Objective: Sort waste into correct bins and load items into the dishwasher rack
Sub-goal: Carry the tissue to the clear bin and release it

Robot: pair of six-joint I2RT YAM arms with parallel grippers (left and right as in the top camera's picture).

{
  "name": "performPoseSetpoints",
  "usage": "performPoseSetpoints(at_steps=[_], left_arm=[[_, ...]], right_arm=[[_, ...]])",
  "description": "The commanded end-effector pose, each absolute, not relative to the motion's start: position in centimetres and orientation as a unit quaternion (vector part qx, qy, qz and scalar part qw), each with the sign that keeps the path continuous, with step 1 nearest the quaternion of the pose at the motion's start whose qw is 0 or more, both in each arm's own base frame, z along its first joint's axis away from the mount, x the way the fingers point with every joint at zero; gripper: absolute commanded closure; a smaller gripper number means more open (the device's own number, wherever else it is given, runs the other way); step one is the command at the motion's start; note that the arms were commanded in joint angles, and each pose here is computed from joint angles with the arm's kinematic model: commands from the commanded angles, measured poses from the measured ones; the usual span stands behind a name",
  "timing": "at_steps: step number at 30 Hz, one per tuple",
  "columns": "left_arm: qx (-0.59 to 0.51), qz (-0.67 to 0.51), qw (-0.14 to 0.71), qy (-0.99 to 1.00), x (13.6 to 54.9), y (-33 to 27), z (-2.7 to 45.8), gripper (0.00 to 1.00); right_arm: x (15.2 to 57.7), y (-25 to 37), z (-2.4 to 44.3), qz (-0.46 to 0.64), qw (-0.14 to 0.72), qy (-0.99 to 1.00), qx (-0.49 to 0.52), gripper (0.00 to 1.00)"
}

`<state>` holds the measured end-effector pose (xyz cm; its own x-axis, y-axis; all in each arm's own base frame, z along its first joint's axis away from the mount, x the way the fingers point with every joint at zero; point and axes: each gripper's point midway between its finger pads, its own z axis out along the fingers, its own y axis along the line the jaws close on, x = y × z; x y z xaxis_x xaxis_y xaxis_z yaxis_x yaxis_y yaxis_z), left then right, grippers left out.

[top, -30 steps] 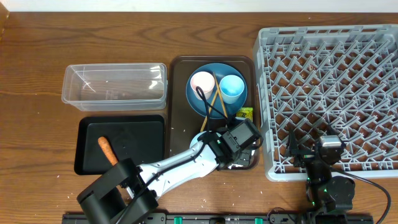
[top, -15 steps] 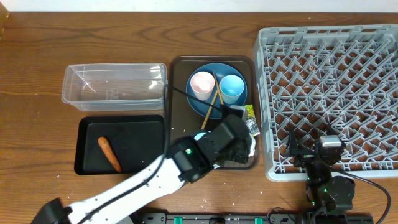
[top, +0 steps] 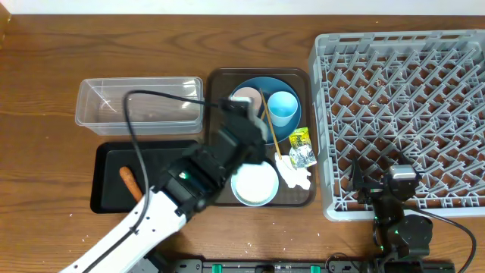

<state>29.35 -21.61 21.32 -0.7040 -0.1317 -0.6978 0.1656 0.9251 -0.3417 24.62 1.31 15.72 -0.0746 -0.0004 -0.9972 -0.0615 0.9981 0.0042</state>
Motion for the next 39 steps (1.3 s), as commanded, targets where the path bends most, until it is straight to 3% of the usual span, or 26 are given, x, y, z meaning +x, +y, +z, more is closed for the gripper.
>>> performPoseSetpoints(at_steps=[1, 12, 23, 24, 25, 27, 29, 34, 39], left_arm=[[-0.016, -0.099, 0.443, 0.891, 32.3, -16.8, 22.7, 0.91], [-0.162, 0.009, 0.452, 0.877, 37.8, -4.9, 21.1, 0.90], [-0.199, 0.056, 0.419, 0.884, 42.1, -1.0, 15.1, 0.89], [-0.202, 0.058, 0.418, 0.884, 42.4, -0.7, 14.6, 0.85], [-0.205, 0.060, 0.416, 0.884, 42.6, -0.5, 14.2, 0.74], [-0.209, 0.061, 0.418, 0.882, 43.0, -0.2, 14.0, 0.44], [-0.207, 0.059, 0.427, 0.878, 43.2, -0.2, 14.5, 0.31], [-0.188, 0.051, 0.458, 0.867, 43.0, -0.5, 17.5, 0.23], [-0.128, -0.089, 0.430, 0.889, 39.6, -6.3, 20.1, 0.22]], right_arm=[[24.6, 1.1, 15.6, 0.014, 0.679, 0.734, -0.023, 0.01], [24.6, 1.1, 15.6, 0.014, 0.679, 0.734, -0.023, 0.01], [24.6, 1.1, 15.6, 0.014, 0.679, 0.734, -0.023, 0.01], [24.6, 1.1, 15.6, 0.014, 0.679, 0.734, -0.023, 0.01], [24.6, 1.1, 15.6, 0.014, 0.679, 0.734, -0.023, 0.01], [24.6, 1.1, 15.6, 0.014, 0.679, 0.734, -0.023, 0.01], [24.6, 1.1, 15.6, 0.014, 0.679, 0.734, -0.023, 0.01], [24.6, 1.1, 15.6, 0.014, 0.679, 0.734, -0.023, 0.01], [24.6, 1.1, 15.6, 0.014, 0.679, 0.734, -0.023, 0.01]])
